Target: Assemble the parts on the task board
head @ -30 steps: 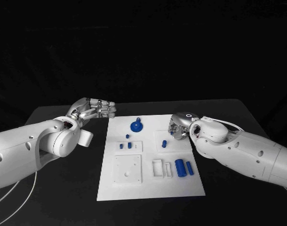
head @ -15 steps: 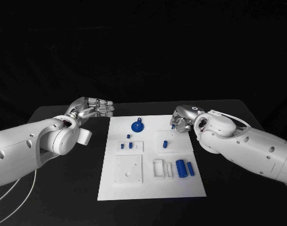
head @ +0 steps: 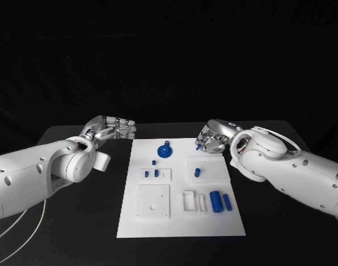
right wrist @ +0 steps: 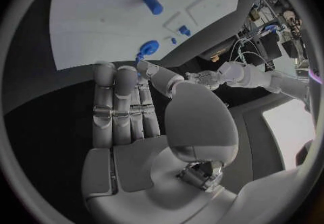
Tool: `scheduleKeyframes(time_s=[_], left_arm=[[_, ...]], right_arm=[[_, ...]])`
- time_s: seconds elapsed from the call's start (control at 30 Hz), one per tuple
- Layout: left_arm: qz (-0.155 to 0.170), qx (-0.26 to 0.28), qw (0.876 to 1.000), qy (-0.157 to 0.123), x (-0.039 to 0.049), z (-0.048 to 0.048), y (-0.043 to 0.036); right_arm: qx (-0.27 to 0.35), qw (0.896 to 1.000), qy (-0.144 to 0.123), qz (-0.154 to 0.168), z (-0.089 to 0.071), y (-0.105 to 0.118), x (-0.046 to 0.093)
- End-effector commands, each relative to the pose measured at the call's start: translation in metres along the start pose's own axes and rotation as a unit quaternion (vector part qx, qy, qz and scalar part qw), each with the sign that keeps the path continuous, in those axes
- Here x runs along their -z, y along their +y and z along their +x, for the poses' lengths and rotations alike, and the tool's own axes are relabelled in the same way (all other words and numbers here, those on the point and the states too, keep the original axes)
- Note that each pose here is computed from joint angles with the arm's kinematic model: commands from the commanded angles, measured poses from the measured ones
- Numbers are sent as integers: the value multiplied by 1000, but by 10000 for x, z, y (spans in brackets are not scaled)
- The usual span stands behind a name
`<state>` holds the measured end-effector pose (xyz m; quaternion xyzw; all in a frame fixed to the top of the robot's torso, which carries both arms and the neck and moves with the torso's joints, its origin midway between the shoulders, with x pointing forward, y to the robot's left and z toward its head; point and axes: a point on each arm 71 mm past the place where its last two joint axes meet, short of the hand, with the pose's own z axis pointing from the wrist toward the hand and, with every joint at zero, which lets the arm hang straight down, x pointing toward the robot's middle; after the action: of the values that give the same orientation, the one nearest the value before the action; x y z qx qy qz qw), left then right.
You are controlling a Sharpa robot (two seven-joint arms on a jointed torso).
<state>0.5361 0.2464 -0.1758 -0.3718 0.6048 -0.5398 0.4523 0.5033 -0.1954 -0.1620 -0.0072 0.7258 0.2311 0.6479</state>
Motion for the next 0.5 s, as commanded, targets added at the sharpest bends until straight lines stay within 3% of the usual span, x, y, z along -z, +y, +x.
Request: scheduleKeyframes(time_s=[0.03,0.2,0.5], left_arm=[[11,3,1000,5,-6,52,-35],[23,-8,1000,6,4,129,-69],[30,-1,1000,1,-2,228,-100]], right_arm=[[-10,999,4,-31,25,183,17],[16,997,9,-74,146,478,73],[54,989,47,-131,538,886,154]])
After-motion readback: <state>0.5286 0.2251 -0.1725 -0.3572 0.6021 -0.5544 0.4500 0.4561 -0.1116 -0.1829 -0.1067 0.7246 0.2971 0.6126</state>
